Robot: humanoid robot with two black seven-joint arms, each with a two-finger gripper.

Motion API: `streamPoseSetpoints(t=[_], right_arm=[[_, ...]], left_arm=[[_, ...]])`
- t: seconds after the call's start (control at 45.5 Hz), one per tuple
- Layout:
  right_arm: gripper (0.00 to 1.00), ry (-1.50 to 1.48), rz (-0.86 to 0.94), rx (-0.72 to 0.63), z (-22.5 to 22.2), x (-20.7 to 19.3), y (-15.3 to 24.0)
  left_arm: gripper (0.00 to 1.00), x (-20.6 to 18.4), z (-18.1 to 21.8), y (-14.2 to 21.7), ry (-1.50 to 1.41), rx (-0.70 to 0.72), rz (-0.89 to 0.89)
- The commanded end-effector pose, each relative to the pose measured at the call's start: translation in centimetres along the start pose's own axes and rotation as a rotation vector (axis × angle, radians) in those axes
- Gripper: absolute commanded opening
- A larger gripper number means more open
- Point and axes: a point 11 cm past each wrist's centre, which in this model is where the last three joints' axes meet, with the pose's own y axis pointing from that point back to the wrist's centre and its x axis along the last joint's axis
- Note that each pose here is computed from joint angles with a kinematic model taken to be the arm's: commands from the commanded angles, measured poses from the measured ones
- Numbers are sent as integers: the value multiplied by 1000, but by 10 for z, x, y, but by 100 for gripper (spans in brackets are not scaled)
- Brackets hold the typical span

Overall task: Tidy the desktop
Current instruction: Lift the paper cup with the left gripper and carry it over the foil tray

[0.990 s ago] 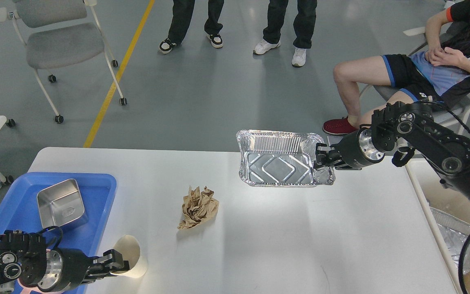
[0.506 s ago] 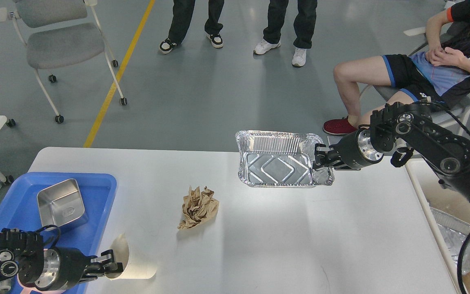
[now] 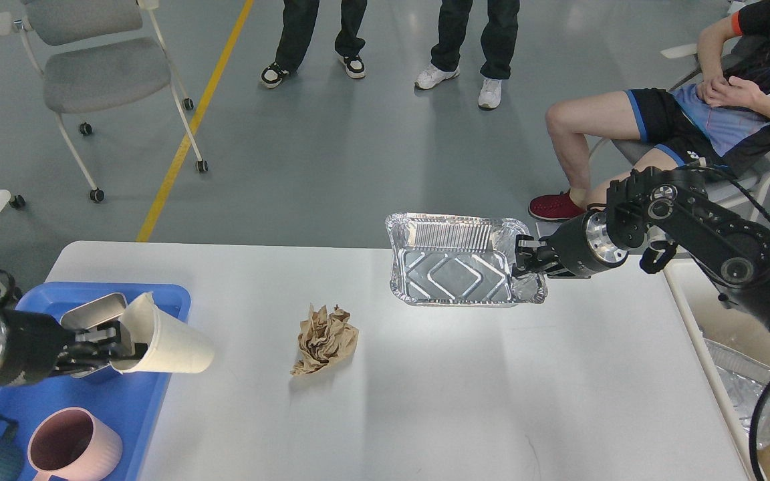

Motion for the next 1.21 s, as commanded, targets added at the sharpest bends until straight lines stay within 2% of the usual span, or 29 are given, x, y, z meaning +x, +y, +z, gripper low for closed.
streamPoseSetpoints(t=[0.0, 0.242, 0.44, 0.55, 0.836, 1.034, 1.188], right_arm=[[0, -2, 1, -3, 1, 0, -1], [0, -1, 0, -1, 0, -1, -1], [0, -1, 0, -1, 0, -1, -1], [0, -1, 0, -1, 0, -1, -1], [0, 1, 0, 1, -1, -1, -1], [0, 5, 3, 6, -3, -1, -1], [0, 6, 3, 10, -4, -2, -1]], left_arm=[[0, 20, 20, 33, -55, -27, 30], [1, 35, 42, 72, -110, -56, 61], [1, 38, 48, 69, -120, -67, 73], [1, 52, 68, 62, -156, -98, 122], [2, 63, 156, -26, -256, -250, 57], [2, 42, 217, -106, -278, -338, -24], [3, 27, 249, -152, -263, -367, -71]])
